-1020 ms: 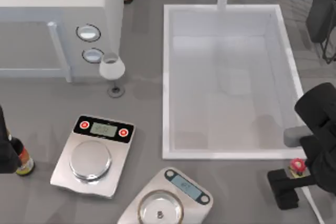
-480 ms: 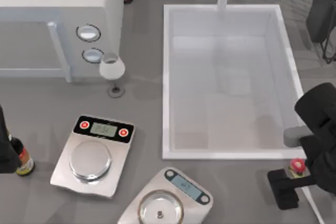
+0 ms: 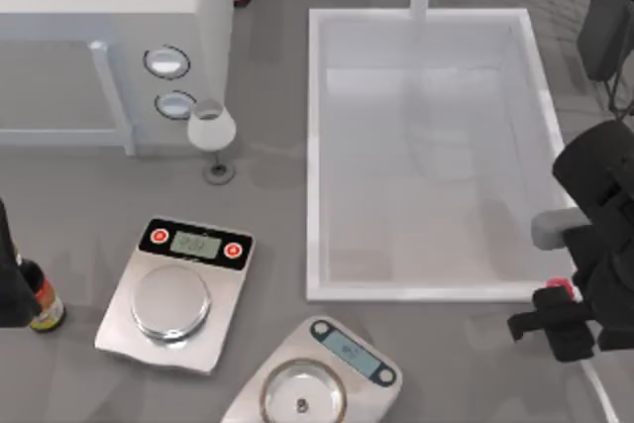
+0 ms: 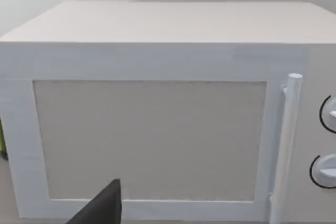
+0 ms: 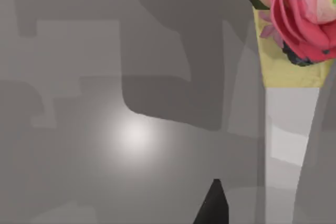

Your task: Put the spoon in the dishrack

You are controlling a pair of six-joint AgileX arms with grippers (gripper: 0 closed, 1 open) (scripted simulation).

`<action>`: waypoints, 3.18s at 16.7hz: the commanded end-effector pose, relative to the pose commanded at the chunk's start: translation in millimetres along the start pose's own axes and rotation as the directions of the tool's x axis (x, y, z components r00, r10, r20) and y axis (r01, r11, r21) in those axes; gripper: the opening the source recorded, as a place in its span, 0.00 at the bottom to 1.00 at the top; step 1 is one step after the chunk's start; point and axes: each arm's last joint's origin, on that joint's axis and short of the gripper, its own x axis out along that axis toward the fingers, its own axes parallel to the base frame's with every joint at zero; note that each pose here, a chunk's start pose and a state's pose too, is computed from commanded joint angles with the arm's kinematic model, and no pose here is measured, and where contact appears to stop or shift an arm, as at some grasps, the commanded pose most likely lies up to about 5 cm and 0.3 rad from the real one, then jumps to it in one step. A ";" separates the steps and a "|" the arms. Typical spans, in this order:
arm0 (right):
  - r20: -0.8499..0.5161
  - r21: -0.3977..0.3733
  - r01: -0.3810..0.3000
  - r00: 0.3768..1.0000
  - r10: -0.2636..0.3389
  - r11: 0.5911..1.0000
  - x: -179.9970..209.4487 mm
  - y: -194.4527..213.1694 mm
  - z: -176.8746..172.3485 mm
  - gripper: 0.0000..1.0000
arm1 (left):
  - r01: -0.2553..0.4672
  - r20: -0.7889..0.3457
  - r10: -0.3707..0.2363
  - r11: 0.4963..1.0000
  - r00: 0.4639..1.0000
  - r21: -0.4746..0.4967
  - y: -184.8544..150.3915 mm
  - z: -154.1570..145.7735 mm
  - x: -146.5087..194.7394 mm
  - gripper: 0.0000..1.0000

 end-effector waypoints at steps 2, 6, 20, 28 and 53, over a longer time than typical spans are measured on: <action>-0.005 0.001 0.002 1.000 -0.002 1.000 -25.7 2.2 8.9 0.00 | 0.000 0.000 0.000 1.000 1.000 0.000 0.0 0.0 0.0 1.00; -0.048 0.002 0.013 0.999 -0.013 1.000 -91.1 2.3 12.1 0.00 | 0.000 0.000 0.000 1.000 1.000 0.000 0.0 0.0 0.0 1.00; 0.027 0.020 -0.025 0.999 0.024 0.999 -175.0 -9.0 -3.3 0.00 | 0.000 0.000 0.000 1.000 1.000 0.000 0.0 0.0 0.0 1.00; 0.556 0.159 -0.266 0.820 0.136 0.951 -201.3 -91.5 13.8 0.00 | 0.000 0.000 0.000 1.000 1.000 0.000 0.0 0.0 0.0 1.00; 0.981 0.190 0.006 0.048 -0.190 0.982 -248.6 -234.3 -10.7 0.00 | 0.000 0.000 0.000 1.000 1.000 0.000 0.0 0.0 0.0 1.00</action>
